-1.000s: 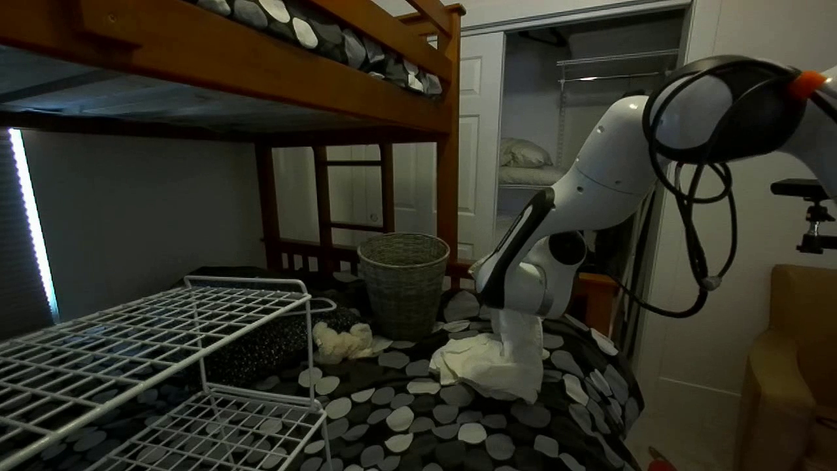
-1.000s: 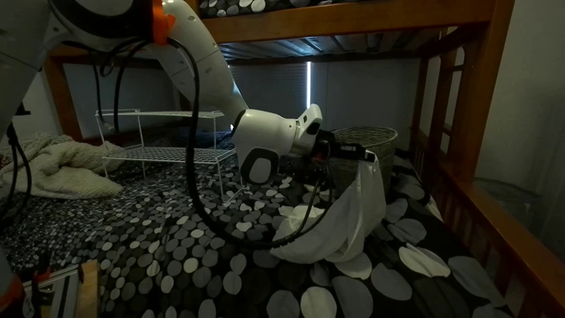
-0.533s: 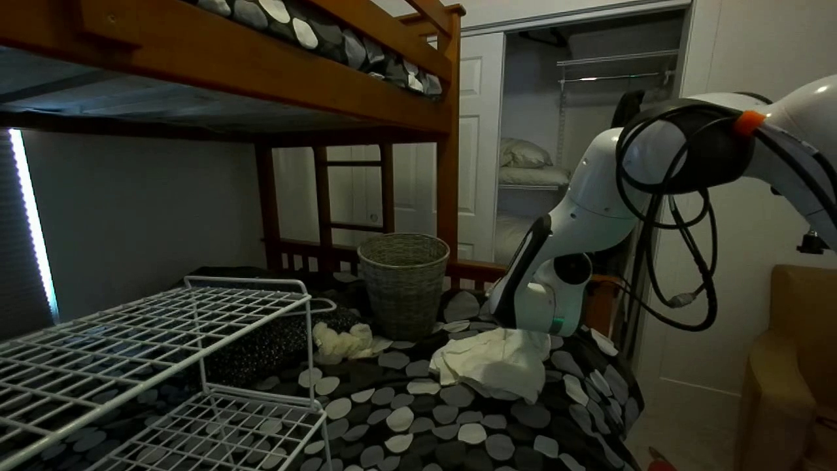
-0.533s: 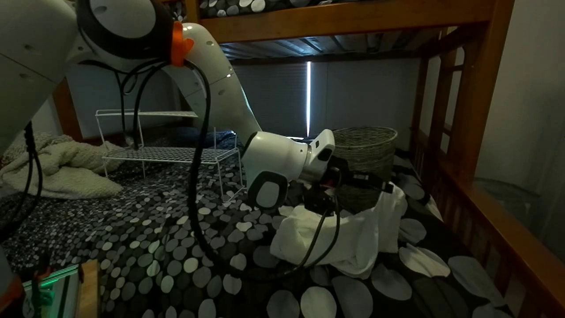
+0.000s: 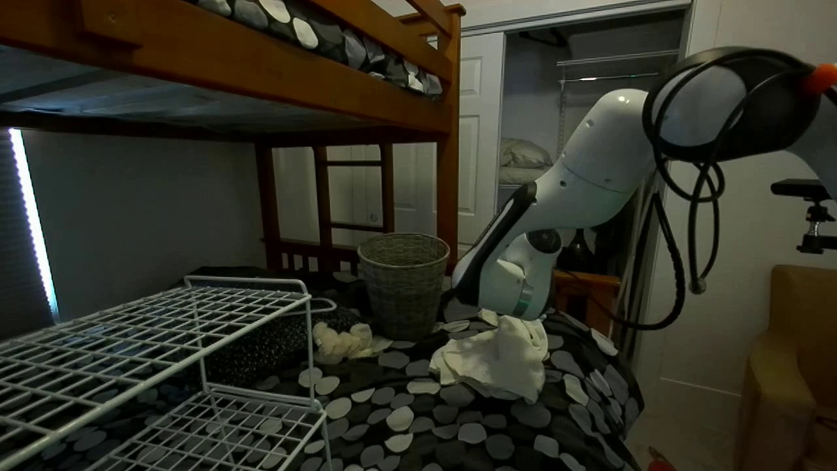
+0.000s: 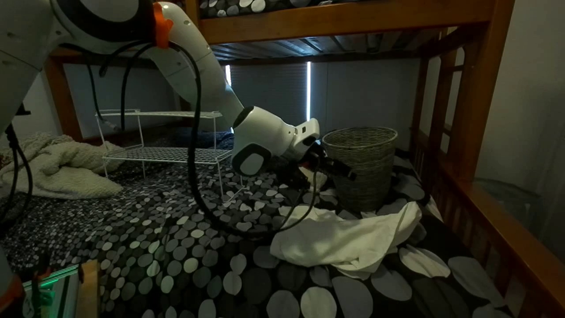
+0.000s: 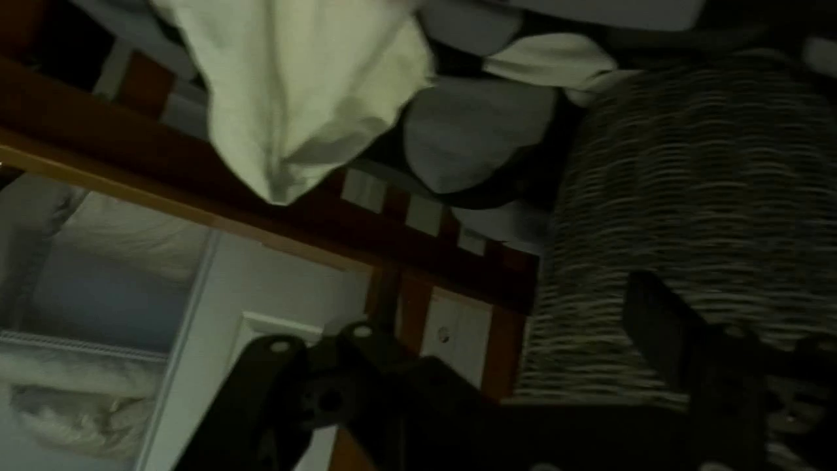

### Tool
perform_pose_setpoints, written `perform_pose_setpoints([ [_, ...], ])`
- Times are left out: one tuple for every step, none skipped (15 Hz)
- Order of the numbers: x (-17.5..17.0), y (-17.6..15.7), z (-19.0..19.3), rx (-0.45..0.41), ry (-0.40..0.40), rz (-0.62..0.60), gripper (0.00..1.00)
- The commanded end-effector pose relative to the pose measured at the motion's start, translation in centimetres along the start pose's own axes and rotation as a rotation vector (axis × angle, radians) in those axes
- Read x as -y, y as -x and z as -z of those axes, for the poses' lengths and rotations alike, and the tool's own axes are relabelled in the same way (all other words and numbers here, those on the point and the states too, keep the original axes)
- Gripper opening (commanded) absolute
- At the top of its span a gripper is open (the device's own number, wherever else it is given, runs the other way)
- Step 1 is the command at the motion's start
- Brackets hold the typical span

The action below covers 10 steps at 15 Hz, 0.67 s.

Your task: Pick up the white cloth and move it to the right side of the bed

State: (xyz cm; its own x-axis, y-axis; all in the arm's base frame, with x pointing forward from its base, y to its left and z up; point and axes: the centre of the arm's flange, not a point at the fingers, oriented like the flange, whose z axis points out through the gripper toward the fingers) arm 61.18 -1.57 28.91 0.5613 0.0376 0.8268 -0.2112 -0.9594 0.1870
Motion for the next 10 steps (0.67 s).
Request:
perform_pose_setpoints([
  [4.7,-3.2,3.9,0.139,-0.133,-0.070,1.00],
  [5.9,-3.6,4.5,0.179,-0.171,-0.089,1.00],
  [6.9,-3.8,5.0,0.223,-0.210,-0.108,1.00],
  [7.6,-3.8,5.5,0.268,-0.245,-0.130,1.00],
  [8.2,-3.7,6.0,0.312,-0.276,-0.154,1.00],
  [8.5,-3.7,6.2,0.355,-0.309,-0.167,1.00],
  [8.9,-3.6,6.6,0.401,-0.334,-0.181,1.00],
  [9.3,-3.7,7.2,0.448,-0.356,-0.205,1.00],
  [9.7,-3.9,7.4,0.497,-0.358,-0.236,1.00],
  [10.0,-4.5,7.6,0.537,-0.373,-0.275,1.00],
])
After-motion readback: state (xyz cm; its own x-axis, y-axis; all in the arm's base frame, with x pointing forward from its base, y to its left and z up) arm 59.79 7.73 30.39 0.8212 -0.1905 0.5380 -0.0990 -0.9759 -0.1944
